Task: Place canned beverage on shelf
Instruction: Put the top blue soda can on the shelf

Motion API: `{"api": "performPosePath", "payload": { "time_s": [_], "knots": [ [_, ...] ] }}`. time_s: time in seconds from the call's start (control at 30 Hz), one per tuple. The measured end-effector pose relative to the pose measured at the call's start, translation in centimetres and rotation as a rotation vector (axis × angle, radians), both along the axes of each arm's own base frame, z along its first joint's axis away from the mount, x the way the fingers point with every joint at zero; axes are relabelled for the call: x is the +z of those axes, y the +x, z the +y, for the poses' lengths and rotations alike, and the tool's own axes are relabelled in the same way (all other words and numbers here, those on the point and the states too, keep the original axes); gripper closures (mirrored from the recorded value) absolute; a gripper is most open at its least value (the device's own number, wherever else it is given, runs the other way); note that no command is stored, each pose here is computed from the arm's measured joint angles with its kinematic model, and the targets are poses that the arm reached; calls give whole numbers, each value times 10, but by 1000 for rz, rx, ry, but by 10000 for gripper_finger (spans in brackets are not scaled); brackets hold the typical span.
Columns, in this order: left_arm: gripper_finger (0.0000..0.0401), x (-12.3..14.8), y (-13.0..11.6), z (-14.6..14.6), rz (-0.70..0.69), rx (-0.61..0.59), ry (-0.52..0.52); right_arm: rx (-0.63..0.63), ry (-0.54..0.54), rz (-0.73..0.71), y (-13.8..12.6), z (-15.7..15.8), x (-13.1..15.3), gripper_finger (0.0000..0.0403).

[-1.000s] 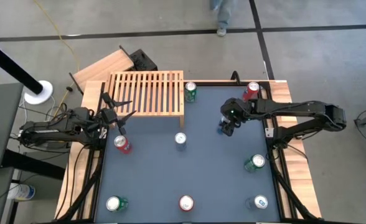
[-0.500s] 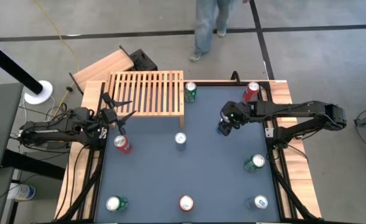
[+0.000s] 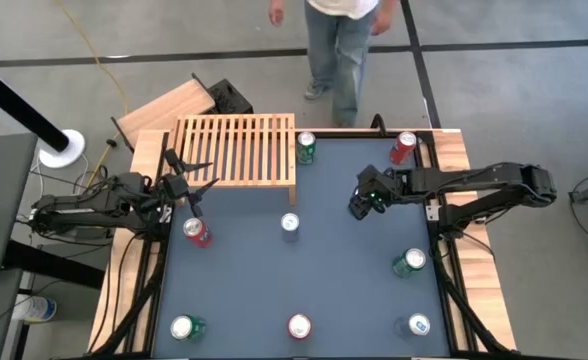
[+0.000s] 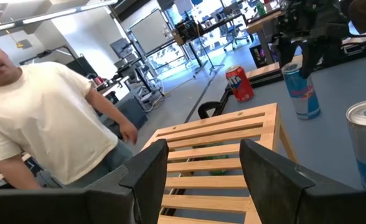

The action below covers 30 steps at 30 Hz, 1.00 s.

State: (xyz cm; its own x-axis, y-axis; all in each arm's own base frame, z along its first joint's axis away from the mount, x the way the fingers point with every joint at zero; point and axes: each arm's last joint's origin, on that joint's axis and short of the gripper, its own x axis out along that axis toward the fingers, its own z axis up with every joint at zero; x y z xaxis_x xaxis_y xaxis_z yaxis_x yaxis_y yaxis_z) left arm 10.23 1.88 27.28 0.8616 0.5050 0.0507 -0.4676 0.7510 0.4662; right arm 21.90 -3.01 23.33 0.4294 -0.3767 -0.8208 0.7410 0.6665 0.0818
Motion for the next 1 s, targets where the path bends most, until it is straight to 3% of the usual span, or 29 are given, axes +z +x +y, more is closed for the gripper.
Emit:
{"api": "performPosePath", "payload": {
  "time_s": [0.23,0.43,1.0],
  "knots": [
    [209,0,0,0,0,-7,0,-115,0,-15,3,6,-5,86],
    [209,0,0,-1,0,-25,1,-139,2,22,10,9,-16,91],
    [209,-1,0,-1,3,-26,-9,-123,2,34,14,13,-22,203]
  ]
}}
